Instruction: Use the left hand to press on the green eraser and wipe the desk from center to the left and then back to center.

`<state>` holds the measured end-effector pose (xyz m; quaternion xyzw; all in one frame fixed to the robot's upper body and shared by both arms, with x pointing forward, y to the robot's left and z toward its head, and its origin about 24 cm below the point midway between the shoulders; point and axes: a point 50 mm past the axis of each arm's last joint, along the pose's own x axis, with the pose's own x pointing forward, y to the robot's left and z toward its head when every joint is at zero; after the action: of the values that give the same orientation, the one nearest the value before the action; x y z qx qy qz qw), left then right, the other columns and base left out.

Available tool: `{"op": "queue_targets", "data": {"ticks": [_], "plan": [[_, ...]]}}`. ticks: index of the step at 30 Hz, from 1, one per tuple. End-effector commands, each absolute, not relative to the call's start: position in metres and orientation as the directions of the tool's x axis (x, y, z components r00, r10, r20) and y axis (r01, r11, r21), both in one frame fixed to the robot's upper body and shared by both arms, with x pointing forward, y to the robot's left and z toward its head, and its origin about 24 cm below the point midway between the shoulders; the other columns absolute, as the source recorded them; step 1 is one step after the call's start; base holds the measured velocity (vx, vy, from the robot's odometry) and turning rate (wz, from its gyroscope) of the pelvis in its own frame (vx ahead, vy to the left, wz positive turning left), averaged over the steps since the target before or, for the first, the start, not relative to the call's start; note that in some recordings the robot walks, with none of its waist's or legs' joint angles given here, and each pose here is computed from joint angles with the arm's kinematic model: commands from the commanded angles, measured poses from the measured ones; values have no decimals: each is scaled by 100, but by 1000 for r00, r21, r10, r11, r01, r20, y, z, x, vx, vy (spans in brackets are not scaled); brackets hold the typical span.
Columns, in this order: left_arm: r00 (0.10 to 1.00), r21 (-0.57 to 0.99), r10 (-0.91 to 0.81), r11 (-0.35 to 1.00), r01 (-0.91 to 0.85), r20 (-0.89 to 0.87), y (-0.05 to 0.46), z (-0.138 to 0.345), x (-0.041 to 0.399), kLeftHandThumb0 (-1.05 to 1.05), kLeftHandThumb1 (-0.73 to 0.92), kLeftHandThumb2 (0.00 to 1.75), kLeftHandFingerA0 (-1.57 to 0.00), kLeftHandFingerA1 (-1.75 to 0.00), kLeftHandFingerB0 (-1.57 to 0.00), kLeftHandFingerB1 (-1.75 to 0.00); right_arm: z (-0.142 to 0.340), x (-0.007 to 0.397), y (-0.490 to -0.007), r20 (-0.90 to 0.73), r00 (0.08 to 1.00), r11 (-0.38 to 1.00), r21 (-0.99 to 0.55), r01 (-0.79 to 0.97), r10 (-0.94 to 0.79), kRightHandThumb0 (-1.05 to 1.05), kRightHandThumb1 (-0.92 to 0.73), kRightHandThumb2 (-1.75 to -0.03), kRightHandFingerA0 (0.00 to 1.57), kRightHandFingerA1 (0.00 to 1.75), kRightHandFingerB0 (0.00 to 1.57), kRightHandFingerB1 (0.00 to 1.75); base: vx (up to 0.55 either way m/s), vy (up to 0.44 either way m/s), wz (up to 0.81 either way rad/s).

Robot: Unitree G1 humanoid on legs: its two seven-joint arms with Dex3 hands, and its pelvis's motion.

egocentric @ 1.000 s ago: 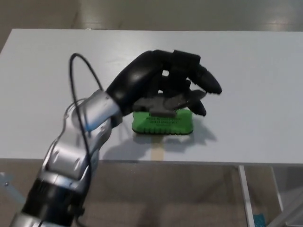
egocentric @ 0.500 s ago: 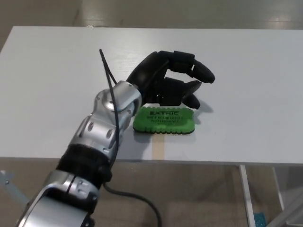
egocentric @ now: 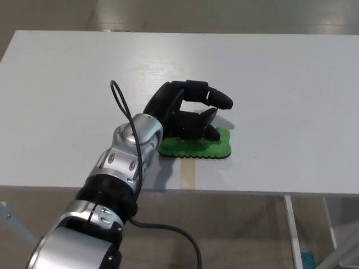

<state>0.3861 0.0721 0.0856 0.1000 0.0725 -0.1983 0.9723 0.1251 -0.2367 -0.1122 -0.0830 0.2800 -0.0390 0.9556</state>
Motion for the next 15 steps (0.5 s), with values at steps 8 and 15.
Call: {"op": "queue_targets", "data": {"ticks": [8, 15], "plan": [[915, 154, -359, 909, 387, -184, 68, 76, 382, -19, 83, 64, -107, -80, -93, -80, -113, 124, -234, -520, 848, 985, -173, 13, -103, -37, -73, -62, 68, 53, 53, 38, 0, 0, 0], [911, 139, -353, 912, 386, -215, 71, 62, 376, -19, 83, 65, -106, -81, -92, -81, -113, 125, -234, -522, 847, 989, -147, 26, -99, -38, -73, -62, 69, 54, 53, 38, 0, 0, 0]]}}
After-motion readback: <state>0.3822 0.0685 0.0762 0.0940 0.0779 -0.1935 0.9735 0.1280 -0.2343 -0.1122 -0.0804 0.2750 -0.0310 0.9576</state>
